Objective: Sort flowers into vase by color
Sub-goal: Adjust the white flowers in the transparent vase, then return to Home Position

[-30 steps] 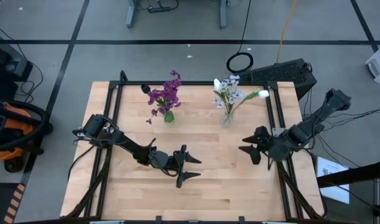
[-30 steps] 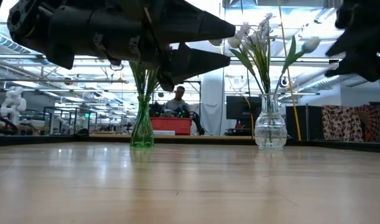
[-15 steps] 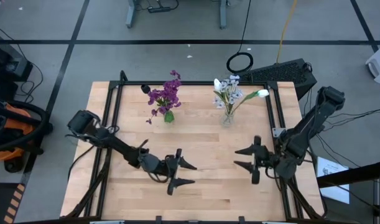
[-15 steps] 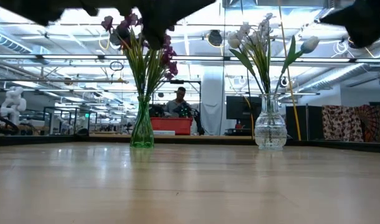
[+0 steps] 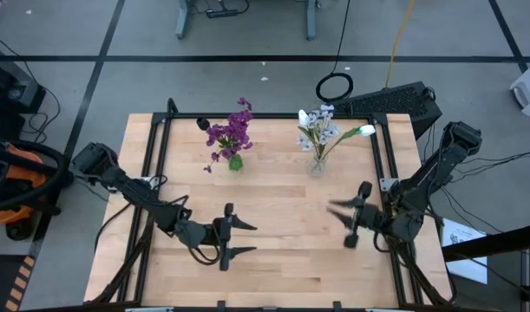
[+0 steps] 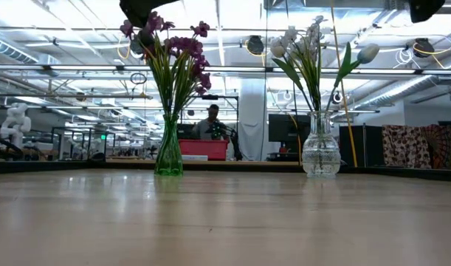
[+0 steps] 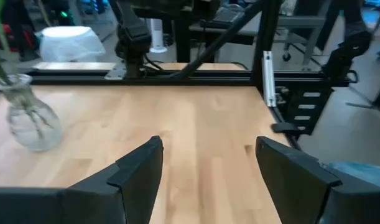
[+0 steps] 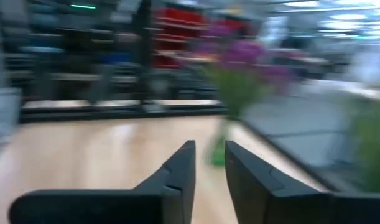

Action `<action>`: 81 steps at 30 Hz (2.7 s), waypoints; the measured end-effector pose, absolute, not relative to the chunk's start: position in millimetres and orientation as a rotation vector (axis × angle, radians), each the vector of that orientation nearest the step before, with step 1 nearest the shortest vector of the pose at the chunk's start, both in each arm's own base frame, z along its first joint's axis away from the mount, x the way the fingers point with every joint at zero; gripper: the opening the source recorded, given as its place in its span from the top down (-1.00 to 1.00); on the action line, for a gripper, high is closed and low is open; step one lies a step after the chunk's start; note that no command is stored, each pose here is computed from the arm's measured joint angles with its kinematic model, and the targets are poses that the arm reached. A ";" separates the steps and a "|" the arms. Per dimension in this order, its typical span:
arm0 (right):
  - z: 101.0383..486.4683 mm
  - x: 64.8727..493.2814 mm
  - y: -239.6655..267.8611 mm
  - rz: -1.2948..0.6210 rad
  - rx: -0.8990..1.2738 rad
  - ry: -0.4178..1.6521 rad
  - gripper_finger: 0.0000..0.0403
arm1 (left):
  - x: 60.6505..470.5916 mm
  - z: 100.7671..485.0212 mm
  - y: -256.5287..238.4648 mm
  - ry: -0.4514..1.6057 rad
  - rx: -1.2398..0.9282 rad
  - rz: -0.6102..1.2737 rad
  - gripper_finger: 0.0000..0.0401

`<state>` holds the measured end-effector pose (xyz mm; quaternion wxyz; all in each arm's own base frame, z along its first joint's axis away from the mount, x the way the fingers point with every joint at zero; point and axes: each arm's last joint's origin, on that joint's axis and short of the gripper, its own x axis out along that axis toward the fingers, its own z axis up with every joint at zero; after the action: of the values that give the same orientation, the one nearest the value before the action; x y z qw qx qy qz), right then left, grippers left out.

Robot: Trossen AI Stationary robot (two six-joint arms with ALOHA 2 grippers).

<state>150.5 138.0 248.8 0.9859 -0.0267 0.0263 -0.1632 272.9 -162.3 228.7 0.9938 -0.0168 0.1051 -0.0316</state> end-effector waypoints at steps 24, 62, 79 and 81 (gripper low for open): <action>231.9 210.3 24.7 -0.999 -0.161 0.180 0.22 | 290.2 226.9 -127.3 0.227 -0.002 0.062 -0.31; 251.2 204.7 19.9 -1.102 -0.181 0.126 0.91 | 288.7 221.5 -127.0 0.277 0.039 0.057 -0.31; 250.0 199.0 39.5 -1.000 -0.141 0.103 0.37 | 288.4 221.1 -127.7 0.281 0.024 0.048 -0.31; 252.4 195.7 44.9 -0.971 -0.159 0.106 0.31 | 288.4 221.0 -127.7 0.282 0.024 0.048 -0.31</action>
<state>195.7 44.9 252.4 0.8802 -0.0761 0.0507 -0.4658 288.4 -127.7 221.0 0.9897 0.0121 0.1404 0.0237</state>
